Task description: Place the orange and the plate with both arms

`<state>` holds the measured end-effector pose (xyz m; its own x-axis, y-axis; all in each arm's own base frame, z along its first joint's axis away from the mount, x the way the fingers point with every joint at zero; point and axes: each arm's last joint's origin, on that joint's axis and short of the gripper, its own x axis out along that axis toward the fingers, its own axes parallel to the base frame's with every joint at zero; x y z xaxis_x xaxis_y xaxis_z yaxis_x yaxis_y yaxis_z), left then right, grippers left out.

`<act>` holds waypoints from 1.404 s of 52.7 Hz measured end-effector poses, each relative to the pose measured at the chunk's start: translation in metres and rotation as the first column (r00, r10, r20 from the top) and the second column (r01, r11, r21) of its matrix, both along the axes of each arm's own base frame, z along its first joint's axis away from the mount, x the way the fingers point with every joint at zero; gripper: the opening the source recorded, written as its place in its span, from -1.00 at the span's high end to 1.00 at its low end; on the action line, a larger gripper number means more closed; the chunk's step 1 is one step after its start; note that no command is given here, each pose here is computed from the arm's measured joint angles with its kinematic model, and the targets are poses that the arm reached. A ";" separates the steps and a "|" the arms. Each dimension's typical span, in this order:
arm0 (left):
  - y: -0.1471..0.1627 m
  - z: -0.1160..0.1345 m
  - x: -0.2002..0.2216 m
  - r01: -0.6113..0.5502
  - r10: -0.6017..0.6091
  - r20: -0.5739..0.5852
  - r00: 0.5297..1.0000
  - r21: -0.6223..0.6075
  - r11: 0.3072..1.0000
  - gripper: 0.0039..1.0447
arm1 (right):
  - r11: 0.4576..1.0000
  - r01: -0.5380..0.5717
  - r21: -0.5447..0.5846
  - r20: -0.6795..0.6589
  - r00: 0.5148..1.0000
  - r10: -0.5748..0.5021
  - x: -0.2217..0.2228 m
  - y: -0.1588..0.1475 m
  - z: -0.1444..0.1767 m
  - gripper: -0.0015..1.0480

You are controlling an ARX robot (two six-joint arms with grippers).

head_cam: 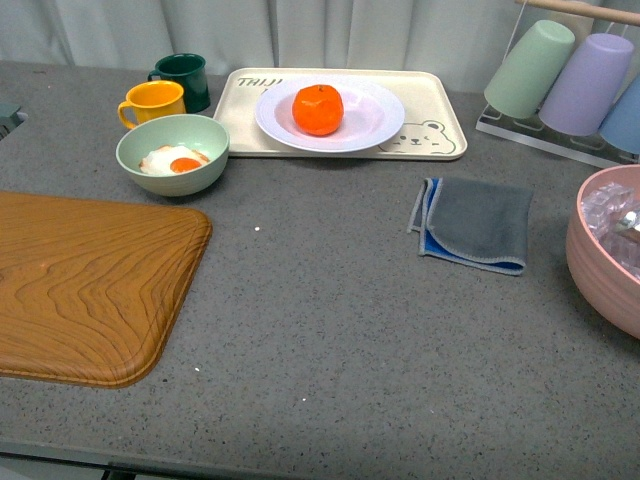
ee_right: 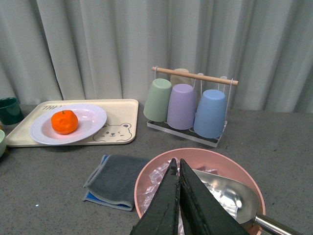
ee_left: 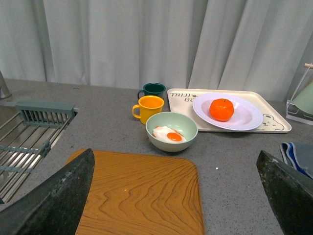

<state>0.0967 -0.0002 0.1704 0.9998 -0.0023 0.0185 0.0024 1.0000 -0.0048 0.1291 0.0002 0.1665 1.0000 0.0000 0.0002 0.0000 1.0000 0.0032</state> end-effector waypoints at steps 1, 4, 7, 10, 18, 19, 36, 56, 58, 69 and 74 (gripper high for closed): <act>0.000 0.000 0.000 0.000 0.000 0.000 1.000 0.000 1.000 -0.88 | 1.000 0.000 0.000 0.002 1.000 0.000 -0.001 0.000 0.000 0.98; 0.000 0.000 0.000 0.000 0.000 0.000 1.000 0.000 1.000 -0.88 | 1.000 0.000 0.000 0.003 1.000 0.000 -0.002 0.000 0.001 0.98; 0.000 0.000 0.000 0.000 0.000 0.000 1.000 0.000 1.000 -0.88 | 1.000 0.000 0.000 0.003 1.000 0.000 -0.004 0.000 0.001 0.98; 0.000 0.000 0.000 0.000 0.000 0.000 1.000 0.000 1.000 -0.88 | 1.000 0.000 0.000 0.005 1.000 0.000 -0.006 0.000 0.001 0.98; 0.000 0.000 0.000 0.000 0.000 0.000 1.000 0.000 1.000 -0.88 | 1.000 0.000 0.000 0.008 1.000 0.000 -0.011 0.000 0.002 0.98; 0.000 0.000 0.000 0.000 0.000 0.000 1.000 0.000 1.000 -0.88 | 1.000 0.000 0.000 0.008 1.000 0.000 -0.011 0.000 0.002 0.98; 0.000 0.000 0.000 0.000 0.000 0.000 1.000 0.000 1.000 -0.88 | 1.000 0.000 0.000 0.008 1.000 0.000 -0.019 0.000 0.002 0.98; 0.000 0.000 0.000 0.000 0.000 0.000 1.000 0.000 1.000 -0.88 | 1.000 -0.003 0.000 0.004 1.000 0.003 -0.031 0.000 -0.001 0.98; 0.000 0.000 0.000 0.000 0.000 0.000 1.000 0.000 1.000 -0.88 | 1.000 -0.003 0.000 0.003 1.000 0.003 -0.031 0.000 -0.001 0.98; 0.000 0.000 0.000 0.000 0.000 0.000 1.000 0.000 1.000 -0.88 | 1.000 -0.003 -0.001 0.003 1.000 0.003 -0.031 0.000 -0.001 0.49; 0.000 0.000 0.000 0.000 0.000 0.000 1.000 0.000 1.000 -0.88 | 1.000 -0.003 -0.001 0.003 1.000 0.003 -0.031 0.000 -0.001 0.18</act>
